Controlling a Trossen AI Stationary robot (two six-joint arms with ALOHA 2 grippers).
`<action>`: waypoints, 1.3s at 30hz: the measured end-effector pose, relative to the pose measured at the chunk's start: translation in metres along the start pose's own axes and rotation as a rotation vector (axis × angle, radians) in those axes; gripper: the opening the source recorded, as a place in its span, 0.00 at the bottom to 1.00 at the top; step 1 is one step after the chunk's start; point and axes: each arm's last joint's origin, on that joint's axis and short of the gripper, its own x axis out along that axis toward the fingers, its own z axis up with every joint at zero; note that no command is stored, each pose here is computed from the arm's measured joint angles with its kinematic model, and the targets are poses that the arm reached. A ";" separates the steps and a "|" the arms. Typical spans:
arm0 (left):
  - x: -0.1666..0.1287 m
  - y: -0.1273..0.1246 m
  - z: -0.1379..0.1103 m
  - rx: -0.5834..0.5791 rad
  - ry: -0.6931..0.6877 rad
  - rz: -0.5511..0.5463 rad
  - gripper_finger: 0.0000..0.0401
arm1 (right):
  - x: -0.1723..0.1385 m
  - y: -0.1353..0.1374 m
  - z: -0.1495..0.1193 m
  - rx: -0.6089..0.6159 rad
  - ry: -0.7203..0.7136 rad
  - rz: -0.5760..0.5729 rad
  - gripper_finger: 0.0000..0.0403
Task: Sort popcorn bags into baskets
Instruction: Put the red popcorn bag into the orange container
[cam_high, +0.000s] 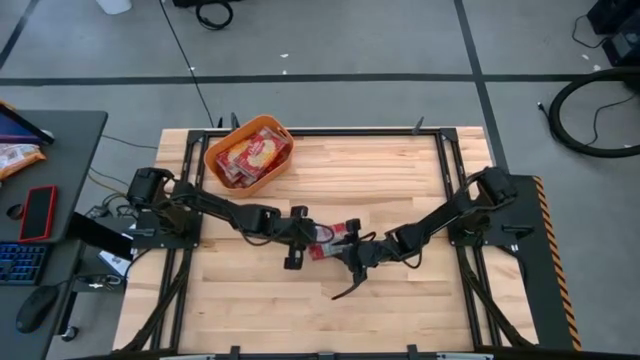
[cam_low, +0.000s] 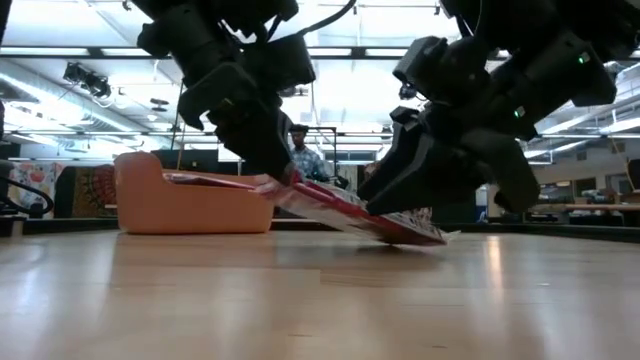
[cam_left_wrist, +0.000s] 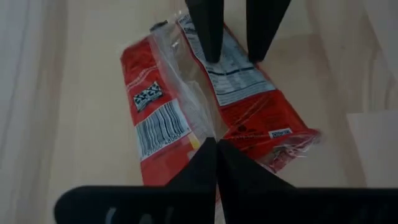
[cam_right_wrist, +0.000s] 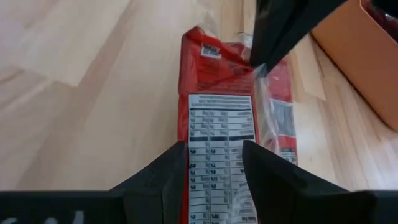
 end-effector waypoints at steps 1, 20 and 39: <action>0.000 0.001 0.000 -0.014 -0.003 -0.005 0.02 | 0.001 0.001 -0.001 -0.015 0.002 -0.005 0.41; 0.001 0.005 0.005 -0.165 -0.043 -0.075 0.01 | 0.000 0.051 0.015 -0.325 -0.002 -0.312 0.42; 0.000 -0.001 0.009 -0.066 -0.080 -0.201 0.04 | 0.005 0.050 0.009 -0.301 0.039 -0.404 0.30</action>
